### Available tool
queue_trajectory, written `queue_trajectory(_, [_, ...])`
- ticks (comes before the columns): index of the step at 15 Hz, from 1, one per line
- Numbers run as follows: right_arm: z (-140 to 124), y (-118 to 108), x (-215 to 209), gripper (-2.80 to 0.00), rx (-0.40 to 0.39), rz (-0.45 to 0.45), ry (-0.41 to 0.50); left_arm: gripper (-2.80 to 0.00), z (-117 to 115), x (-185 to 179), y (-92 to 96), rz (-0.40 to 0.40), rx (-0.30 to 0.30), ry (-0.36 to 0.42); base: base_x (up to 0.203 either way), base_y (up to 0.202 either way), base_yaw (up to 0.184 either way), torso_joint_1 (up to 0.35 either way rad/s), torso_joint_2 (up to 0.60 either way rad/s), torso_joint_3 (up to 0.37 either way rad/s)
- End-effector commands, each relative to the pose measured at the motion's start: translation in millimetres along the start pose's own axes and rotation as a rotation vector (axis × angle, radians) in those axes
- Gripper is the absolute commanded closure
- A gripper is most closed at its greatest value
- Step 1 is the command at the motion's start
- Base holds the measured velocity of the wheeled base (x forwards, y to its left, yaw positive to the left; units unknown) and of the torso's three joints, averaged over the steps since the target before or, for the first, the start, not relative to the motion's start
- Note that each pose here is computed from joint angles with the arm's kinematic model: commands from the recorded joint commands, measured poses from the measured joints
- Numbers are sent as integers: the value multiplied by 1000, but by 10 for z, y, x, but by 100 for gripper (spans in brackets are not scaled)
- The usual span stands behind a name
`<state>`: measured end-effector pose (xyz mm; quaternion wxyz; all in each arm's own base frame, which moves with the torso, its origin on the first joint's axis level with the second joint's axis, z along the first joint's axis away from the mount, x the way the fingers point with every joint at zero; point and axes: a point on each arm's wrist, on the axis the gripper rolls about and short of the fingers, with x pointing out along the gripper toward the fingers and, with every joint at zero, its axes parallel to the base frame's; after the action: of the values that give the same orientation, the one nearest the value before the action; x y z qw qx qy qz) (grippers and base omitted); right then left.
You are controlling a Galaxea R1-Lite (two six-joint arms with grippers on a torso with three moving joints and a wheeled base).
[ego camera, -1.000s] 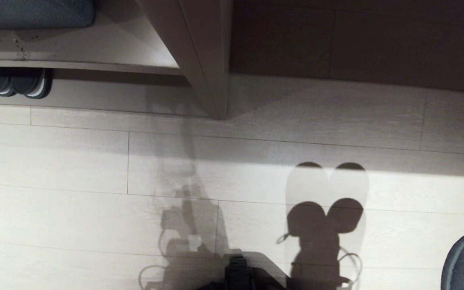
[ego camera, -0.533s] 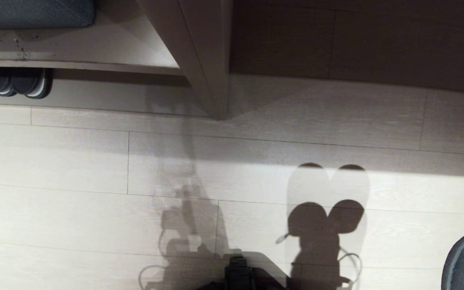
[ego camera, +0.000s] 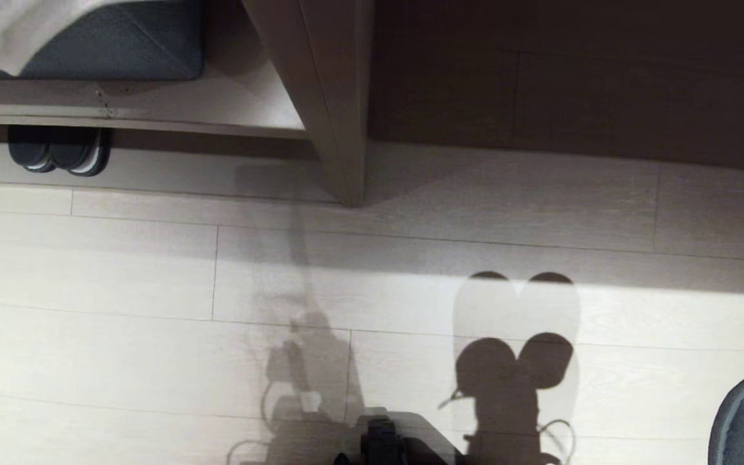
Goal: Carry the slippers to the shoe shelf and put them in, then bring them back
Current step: Place the slippers into the shoe cabinet
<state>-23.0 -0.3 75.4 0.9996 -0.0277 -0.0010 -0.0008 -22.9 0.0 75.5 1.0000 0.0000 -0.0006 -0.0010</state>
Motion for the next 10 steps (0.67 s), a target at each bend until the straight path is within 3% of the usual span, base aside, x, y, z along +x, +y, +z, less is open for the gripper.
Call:
queue_trajectory(1, [0,0,3,0,-1,-1,5,0,1,1,0,0,0,0,0,0,0,-1,6,206])
queue_trajectory(10, [3,0,3,0,-3,0,2,0,1,1,0,0,0,0,0,0,0,2,2,202])
